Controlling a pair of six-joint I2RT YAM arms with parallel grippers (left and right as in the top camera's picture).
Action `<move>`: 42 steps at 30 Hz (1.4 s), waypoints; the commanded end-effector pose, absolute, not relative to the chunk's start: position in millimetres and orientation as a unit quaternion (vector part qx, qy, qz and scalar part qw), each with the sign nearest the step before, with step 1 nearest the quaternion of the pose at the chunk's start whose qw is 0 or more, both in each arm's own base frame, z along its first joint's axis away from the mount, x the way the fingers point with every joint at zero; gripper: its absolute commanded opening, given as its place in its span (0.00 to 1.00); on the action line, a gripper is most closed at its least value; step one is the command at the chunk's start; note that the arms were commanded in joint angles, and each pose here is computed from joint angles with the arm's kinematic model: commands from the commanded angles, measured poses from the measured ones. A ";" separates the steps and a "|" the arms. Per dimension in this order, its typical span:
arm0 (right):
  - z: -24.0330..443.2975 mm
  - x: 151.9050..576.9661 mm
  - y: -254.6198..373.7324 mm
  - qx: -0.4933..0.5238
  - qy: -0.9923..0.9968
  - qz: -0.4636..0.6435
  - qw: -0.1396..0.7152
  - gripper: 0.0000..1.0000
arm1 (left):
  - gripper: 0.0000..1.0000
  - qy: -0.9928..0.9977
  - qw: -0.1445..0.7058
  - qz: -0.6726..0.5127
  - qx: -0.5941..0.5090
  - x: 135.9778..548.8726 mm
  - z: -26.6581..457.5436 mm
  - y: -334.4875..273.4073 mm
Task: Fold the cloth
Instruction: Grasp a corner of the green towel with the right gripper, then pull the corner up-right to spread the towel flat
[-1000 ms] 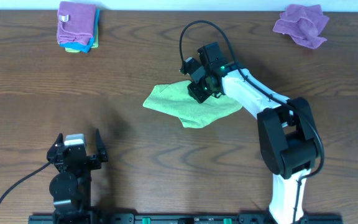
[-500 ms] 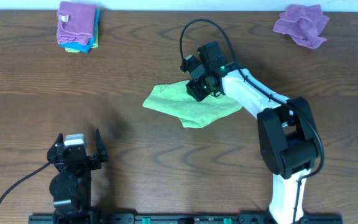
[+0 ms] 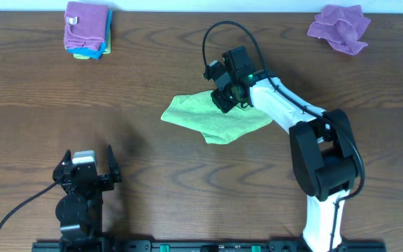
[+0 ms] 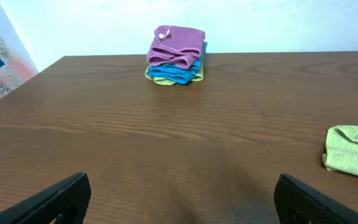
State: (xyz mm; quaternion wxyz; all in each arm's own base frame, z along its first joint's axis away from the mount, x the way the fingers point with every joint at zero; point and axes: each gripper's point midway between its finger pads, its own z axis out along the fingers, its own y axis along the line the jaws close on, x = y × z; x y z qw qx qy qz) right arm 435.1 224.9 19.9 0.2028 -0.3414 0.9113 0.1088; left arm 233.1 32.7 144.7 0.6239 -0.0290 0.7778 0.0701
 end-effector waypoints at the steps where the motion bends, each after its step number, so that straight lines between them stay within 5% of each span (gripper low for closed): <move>1: 11.2 432.6 223.7 -0.338 0.915 0.108 0.193 0.34 | 0.96 0.788 0.610 0.074 -0.034 232.8 129.6 35.5; 11: -0.6 428.0 221.6 -0.337 0.918 0.107 0.176 0.25 | 0.95 0.788 0.610 0.074 -0.034 232.8 129.6 35.5; 18: 1.0 429.8 222.5 -0.320 0.924 0.111 0.177 0.01 | 0.95 0.788 0.610 0.074 -0.034 232.8 129.6 35.5; 30: 41.5 477.2 219.8 -0.282 0.924 0.077 0.247 0.01 | 0.95 0.788 0.610 0.074 -0.034 232.8 129.6 35.5; 42: 59.9 545.0 88.8 -0.053 0.943 -0.060 0.324 0.01 | 0.95 0.788 0.610 0.074 -0.034 232.8 129.6 35.5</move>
